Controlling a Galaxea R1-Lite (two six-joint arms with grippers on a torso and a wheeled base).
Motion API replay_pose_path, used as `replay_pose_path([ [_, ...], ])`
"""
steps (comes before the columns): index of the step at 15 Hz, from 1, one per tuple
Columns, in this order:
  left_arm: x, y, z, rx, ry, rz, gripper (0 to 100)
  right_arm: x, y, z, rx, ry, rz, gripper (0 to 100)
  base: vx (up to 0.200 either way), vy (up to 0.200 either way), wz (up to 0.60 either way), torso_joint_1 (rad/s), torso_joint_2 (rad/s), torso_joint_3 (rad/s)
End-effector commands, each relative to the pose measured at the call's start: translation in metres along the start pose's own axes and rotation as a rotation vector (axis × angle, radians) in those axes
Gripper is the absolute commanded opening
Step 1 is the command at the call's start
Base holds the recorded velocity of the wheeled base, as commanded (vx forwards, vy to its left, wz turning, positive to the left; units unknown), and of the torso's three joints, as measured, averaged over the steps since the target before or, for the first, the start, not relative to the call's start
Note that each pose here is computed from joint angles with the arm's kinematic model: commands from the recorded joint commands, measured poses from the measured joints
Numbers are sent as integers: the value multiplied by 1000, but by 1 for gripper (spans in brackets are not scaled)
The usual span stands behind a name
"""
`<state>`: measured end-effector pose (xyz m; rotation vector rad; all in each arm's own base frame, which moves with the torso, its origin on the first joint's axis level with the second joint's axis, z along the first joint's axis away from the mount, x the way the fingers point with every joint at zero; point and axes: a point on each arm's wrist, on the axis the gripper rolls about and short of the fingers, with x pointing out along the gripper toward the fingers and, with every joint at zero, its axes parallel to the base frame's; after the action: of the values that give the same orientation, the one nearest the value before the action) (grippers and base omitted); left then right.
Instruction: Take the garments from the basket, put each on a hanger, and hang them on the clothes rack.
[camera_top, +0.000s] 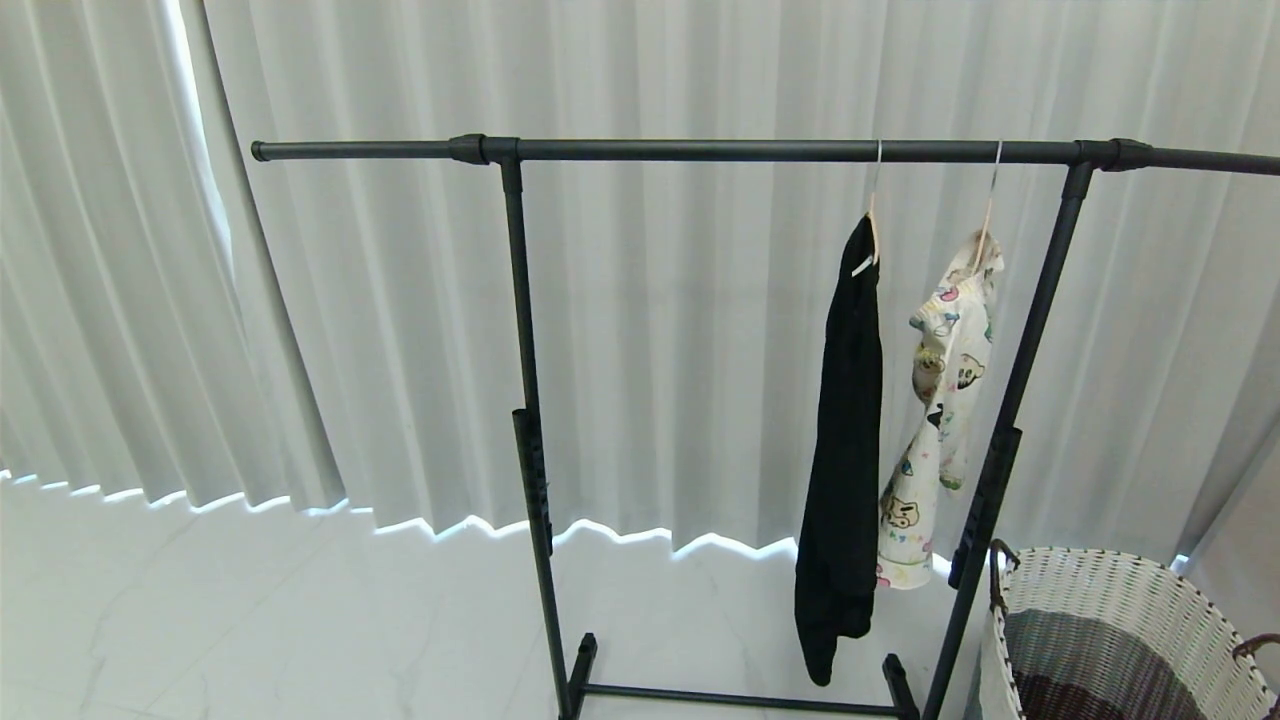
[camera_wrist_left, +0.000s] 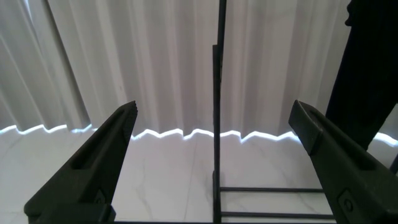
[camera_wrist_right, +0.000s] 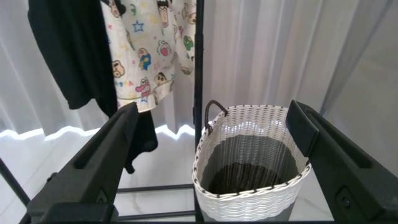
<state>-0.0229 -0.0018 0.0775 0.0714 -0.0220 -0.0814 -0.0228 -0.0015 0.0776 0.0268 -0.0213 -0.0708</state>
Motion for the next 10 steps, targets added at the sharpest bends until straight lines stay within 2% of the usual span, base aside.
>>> replay_pose_path([
  [1,0,0,0,0,-1,-1,100,0,0,0,0,-1,1,100,0,0,0,0,0,0],
  [10,0,0,0,0,-1,1,100,0,0,0,0,-1,-1,100,0,0,0,0,0,0],
])
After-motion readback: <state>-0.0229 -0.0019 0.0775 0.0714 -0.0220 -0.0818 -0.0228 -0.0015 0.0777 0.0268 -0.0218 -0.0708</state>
